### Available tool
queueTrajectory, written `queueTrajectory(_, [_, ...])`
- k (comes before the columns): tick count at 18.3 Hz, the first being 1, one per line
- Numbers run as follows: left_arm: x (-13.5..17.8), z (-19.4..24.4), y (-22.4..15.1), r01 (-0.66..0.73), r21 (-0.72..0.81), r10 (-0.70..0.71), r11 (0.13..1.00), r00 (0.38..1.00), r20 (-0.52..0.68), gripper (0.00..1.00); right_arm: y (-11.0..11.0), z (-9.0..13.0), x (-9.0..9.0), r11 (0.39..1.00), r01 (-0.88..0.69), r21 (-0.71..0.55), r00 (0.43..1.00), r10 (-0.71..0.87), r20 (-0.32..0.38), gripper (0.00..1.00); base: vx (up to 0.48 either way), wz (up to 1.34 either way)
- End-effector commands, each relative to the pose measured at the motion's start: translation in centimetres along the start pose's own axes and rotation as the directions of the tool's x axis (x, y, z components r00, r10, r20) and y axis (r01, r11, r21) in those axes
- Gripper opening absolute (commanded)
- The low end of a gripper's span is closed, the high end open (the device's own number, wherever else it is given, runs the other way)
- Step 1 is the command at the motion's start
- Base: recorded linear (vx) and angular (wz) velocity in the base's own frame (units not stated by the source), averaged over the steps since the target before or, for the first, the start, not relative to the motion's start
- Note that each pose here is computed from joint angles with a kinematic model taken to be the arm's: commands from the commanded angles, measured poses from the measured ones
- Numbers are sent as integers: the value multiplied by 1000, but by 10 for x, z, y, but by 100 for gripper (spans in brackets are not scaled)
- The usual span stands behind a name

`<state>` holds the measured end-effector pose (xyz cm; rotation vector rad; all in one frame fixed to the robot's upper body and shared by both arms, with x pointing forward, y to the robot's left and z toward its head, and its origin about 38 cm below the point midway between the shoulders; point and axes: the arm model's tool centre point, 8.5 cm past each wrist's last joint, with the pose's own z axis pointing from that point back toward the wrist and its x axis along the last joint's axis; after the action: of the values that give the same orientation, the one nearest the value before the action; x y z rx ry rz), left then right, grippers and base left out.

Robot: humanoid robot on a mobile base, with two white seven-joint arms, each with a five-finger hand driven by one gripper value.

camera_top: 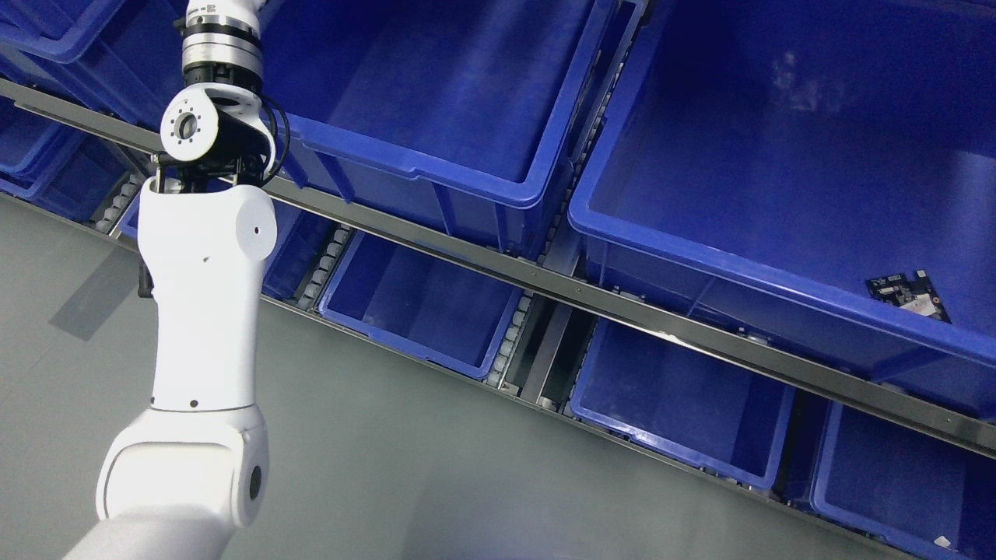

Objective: Move yellow foam block to right shelf middle
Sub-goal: 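Extend the left hand over a blue bin and release the cube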

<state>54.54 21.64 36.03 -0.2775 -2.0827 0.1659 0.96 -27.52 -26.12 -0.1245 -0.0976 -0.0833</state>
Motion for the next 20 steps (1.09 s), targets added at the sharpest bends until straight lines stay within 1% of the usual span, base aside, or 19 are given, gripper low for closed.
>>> queueTrajectory(1, [-11, -1, 20, -14, 46, 16, 999, 999, -51, 12, -11, -1, 6, 1000, -4, -18, 1000, 4, 17, 100, 0, 0])
queueTrajectory(4, [-19, -1, 5, -2, -1, 1, 1000, 997, -72, 14, -11, -1, 6, 1000, -4, -18, 1000, 4, 17, 100, 0, 0])
queueTrajectory(8, [-27, 1, -18, 23, -117, -34, 993, 995, -93, 14, -11, -1, 6, 1000, -4, -18, 1000, 4, 17, 100, 0, 0])
queueTrajectory(11, [-28, 1, -19, 24, -120, -35, 993, 995, -95, 16, -11, -1, 6, 1000, -4, -18, 1000, 4, 17, 100, 0, 0])
queueTrajectory(14, [-31, 3, -17, 23, -113, -35, 993, 994, -104, 26, -11, -1, 6, 1000, -4, -18, 1000, 4, 17, 100, 0, 0])
queueTrajectory(15, [-32, 3, -17, 23, -112, -35, 993, 994, -107, 36, -11, -1, 6, 1000, -4, -18, 1000, 4, 17, 100, 0, 0])
queueTrajectory(16, [-33, 3, -18, 25, -115, -38, 993, 993, -109, 44, -11, -1, 6, 1000, -4, -18, 1000, 4, 17, 100, 0, 0])
queueTrajectory(17, [-34, 4, -19, 28, -117, -41, 993, 993, -111, 47, -11, -1, 6, 1000, -4, -18, 1000, 4, 17, 100, 0, 0])
queueTrajectory(18, [-35, 4, -21, 30, -121, -44, 992, 993, -112, 55, -11, -1, 6, 1000, -4, -18, 1000, 4, 17, 100, 0, 0])
queueTrajectory(20, [-35, 4, -21, 30, -123, -44, 992, 993, -113, 63, -11, -1, 6, 1000, -4, -18, 1000, 4, 17, 100, 0, 0])
